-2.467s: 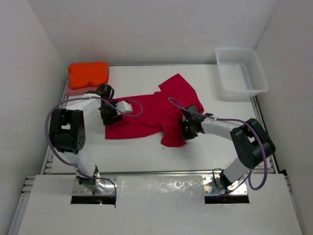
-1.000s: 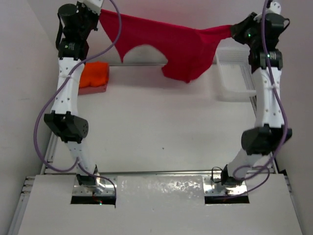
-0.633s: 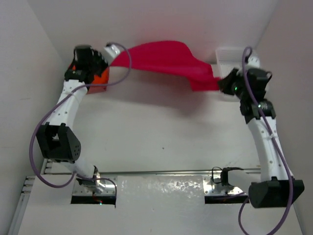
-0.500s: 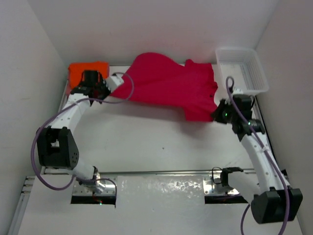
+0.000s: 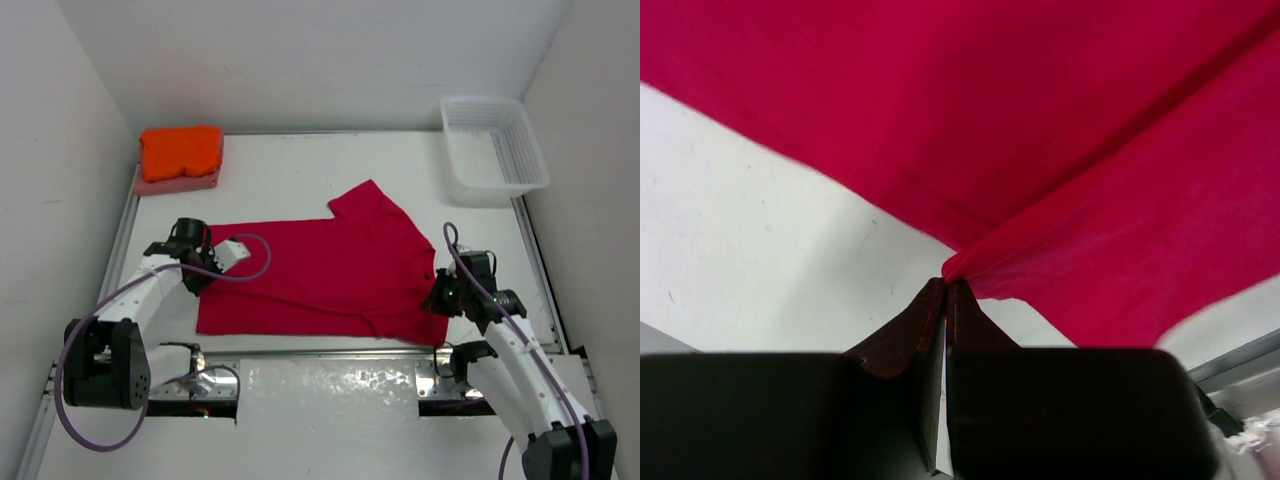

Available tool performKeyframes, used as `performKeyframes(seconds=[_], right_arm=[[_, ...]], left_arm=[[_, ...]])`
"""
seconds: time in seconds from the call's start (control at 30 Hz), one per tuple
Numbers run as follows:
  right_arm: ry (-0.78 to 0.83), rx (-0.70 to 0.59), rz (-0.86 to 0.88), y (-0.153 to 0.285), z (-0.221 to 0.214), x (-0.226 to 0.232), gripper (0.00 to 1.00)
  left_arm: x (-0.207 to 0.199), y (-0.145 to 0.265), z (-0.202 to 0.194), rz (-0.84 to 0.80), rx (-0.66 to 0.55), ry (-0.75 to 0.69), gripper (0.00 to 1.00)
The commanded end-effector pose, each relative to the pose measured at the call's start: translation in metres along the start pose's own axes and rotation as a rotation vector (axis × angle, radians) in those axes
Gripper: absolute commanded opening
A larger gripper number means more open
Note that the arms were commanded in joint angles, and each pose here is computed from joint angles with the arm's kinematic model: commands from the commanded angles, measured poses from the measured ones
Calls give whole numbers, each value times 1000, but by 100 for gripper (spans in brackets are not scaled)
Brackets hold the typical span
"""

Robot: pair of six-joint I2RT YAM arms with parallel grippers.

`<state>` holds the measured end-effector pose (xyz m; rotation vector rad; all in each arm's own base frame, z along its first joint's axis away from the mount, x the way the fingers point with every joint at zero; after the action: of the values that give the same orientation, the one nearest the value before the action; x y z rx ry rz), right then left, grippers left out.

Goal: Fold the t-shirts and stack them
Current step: Flatten out the tshirt

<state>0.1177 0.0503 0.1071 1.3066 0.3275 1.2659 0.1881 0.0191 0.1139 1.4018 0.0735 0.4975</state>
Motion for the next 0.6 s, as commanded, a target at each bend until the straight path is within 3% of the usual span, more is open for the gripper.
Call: performKeyframes(seconds=[0.0, 0.3, 0.4, 0.43, 0.47, 0.5, 0.53, 0.57], right_arm=[[21, -81, 79, 0, 25, 23, 0], [154, -77, 54, -23, 53, 33, 0], [158, -116, 76, -29, 62, 38, 0], [167, -183, 115, -26, 81, 53, 0], [159, -161, 92, -38, 94, 57, 0], [149, -192, 104, -39, 117, 66, 0], [171, -293, 167, -23, 165, 101, 0], [198, -356, 188, -21, 220, 134, 0]], left_arm=[[2, 6, 2, 36, -19, 49, 0], [12, -4, 0, 48, 55, 132, 0], [34, -1, 11, 155, -3, 157, 0], [48, 3, 18, 190, -25, 157, 0], [63, -3, 26, 188, -28, 186, 0], [111, 21, 52, 306, -99, 200, 0], [139, 32, 66, 351, -132, 226, 0], [165, 16, 78, 318, -119, 281, 0]])
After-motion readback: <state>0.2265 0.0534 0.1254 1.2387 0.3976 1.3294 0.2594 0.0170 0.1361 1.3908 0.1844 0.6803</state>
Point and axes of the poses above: each gripper's point midway between its finger pads, its own y axis back along the fingers, its own x axis along the line the jaws close on, z = x × y, the point moved 8 cm from there along y, back along the fingers, and after that the axes turned 15 degrees about -y, right-handed, at the moved point
